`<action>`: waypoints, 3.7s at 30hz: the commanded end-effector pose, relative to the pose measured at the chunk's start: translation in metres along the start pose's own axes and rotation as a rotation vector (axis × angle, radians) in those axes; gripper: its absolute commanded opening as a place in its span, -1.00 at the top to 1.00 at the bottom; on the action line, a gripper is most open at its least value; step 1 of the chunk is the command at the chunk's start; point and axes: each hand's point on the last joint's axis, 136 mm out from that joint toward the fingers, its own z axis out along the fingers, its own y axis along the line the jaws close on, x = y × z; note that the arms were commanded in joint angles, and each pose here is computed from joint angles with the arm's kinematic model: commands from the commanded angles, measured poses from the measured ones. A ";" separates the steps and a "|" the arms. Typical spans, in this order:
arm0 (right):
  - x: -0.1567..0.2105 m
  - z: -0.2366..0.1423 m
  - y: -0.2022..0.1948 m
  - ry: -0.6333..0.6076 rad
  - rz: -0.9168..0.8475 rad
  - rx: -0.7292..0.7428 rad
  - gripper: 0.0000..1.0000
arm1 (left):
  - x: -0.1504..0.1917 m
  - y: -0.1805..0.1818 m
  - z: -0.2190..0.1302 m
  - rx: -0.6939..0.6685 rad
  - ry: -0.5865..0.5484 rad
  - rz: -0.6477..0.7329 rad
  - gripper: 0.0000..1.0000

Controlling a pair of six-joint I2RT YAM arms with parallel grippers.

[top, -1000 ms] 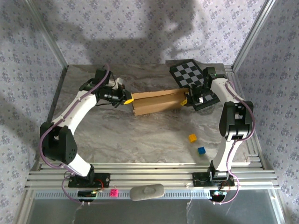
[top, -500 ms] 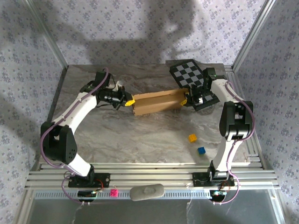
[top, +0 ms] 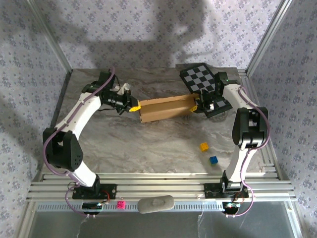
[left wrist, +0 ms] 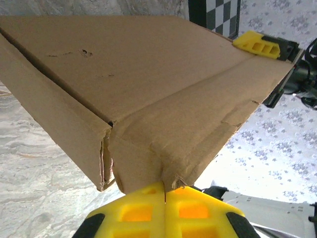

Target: Fold the paper box

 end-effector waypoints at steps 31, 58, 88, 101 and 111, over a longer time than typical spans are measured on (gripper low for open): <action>-0.013 0.006 0.011 -0.052 0.027 0.011 0.24 | 0.018 0.030 0.011 -0.022 -0.013 0.155 1.00; -0.016 -0.069 0.026 -0.254 -0.285 -0.013 -0.78 | 0.006 0.058 0.013 -0.204 0.018 0.251 1.00; 0.007 -0.089 -0.011 -0.475 -0.852 0.144 -0.35 | 0.010 0.095 0.039 -0.155 0.043 0.121 1.00; -0.020 0.000 -0.038 -0.147 -0.745 0.105 -0.73 | 0.018 0.128 0.057 -0.181 0.012 0.127 1.00; -0.036 0.026 -0.065 -0.056 -0.730 0.163 -0.74 | 0.018 0.143 0.071 -0.205 0.023 0.112 1.00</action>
